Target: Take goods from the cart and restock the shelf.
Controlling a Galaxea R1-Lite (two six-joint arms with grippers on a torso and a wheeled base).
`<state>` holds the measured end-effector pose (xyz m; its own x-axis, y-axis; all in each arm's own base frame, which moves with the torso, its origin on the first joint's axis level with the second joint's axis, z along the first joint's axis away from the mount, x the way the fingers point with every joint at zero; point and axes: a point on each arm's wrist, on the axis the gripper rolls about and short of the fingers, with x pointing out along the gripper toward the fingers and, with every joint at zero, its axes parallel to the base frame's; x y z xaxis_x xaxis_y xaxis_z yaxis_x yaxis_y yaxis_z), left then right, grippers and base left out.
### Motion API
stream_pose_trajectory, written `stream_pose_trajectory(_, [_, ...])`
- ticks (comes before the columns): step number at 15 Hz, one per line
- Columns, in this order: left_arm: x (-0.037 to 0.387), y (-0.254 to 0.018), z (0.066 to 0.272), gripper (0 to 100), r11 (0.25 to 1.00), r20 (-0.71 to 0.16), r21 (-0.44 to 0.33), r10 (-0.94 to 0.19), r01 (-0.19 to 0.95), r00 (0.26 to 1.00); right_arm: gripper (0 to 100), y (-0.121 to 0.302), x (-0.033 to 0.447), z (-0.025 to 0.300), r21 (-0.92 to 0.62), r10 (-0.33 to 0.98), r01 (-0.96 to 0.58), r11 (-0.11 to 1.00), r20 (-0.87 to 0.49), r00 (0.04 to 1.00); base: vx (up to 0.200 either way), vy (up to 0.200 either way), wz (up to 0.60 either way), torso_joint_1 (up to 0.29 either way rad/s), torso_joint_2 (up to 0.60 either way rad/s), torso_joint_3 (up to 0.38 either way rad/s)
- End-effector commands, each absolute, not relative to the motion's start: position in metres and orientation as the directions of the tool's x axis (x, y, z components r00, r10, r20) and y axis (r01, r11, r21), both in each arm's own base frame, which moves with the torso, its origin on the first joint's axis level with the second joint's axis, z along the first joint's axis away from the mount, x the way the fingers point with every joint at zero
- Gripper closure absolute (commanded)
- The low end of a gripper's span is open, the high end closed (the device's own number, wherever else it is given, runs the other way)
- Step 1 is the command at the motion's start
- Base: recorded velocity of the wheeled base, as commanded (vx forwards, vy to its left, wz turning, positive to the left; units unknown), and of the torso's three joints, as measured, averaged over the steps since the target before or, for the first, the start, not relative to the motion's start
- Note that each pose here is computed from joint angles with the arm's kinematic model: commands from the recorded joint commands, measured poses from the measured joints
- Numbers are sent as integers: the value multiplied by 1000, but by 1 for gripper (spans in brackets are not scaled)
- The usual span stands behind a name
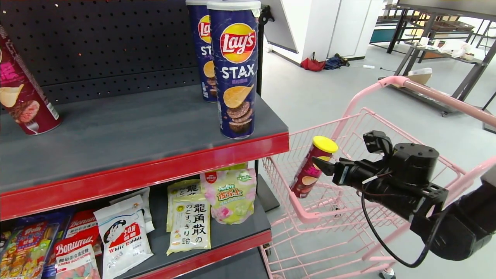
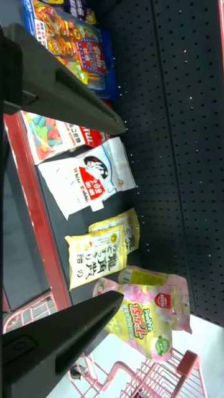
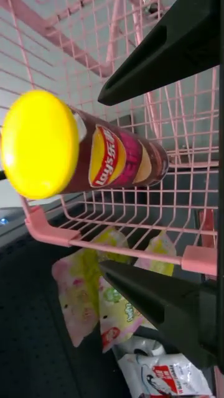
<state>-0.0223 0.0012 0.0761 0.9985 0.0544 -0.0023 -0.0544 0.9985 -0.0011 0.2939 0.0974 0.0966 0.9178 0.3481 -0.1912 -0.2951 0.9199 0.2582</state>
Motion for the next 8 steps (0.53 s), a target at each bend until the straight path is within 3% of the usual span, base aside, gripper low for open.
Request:
stream_pose_trajectory(1, [-22, 1, 76, 0, 998, -2, -1, 55, -55, 998, 0, 102, 302, 76, 258, 350, -286, 923, -250, 903, 0, 0, 0, 0, 0, 0])
stream_pose_trajectory(8, [-22, 1, 76, 0, 998, -2, -1, 55, -55, 998, 0, 110, 329, 57, 308, 345, -261, 915, -259, 902, 0, 0, 0, 0, 0, 0])
